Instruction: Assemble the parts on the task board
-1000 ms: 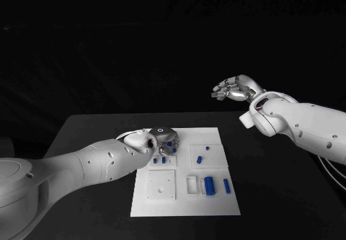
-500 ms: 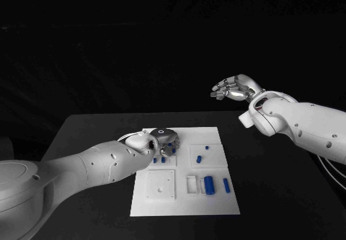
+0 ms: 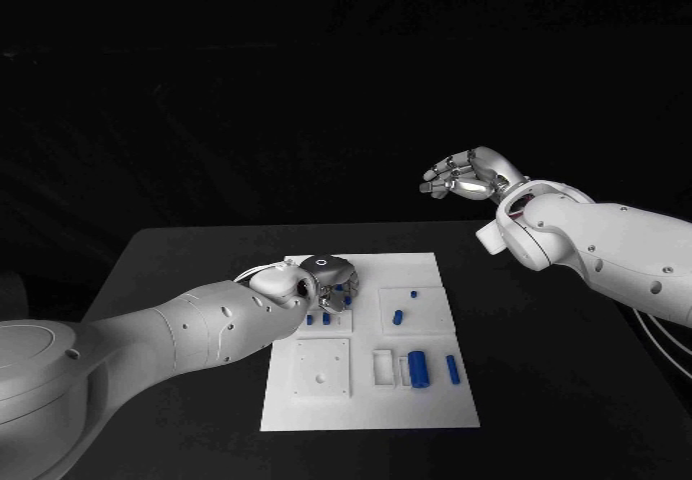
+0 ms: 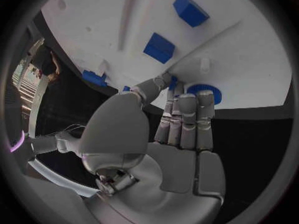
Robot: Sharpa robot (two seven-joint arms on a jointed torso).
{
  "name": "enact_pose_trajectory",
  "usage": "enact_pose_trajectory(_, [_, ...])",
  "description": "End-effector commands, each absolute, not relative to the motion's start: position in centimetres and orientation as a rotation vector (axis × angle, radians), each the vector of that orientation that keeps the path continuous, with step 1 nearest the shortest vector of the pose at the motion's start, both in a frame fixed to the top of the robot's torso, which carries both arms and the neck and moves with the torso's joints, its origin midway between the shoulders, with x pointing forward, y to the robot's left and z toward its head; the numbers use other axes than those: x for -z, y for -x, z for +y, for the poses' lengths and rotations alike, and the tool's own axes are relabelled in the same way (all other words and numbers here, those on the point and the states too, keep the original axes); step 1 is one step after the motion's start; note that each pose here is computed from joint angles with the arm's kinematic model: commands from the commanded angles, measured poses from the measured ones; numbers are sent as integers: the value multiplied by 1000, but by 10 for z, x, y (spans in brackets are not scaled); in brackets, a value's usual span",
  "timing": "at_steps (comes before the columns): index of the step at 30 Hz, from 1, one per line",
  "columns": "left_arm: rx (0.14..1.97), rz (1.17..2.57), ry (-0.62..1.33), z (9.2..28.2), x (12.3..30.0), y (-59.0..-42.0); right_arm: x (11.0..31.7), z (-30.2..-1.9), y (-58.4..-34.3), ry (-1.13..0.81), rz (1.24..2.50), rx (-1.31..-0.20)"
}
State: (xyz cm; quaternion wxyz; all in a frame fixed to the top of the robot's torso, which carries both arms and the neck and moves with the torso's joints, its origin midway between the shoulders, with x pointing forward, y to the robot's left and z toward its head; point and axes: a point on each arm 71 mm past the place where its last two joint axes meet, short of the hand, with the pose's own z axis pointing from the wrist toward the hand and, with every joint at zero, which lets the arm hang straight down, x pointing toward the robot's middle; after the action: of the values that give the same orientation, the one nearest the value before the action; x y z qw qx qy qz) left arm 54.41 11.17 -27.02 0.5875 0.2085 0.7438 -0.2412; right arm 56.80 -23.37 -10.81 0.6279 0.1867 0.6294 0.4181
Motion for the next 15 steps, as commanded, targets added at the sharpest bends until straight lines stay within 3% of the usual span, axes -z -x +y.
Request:
enact_pose_trajectory(1, [561,1768,-489,111,278,-541,108,-232,-568,-412,1448,-971])
enact_pose_trajectory(15, [532,1765,-483,112,279,-543,108,-231,-568,-410,1447,-972])
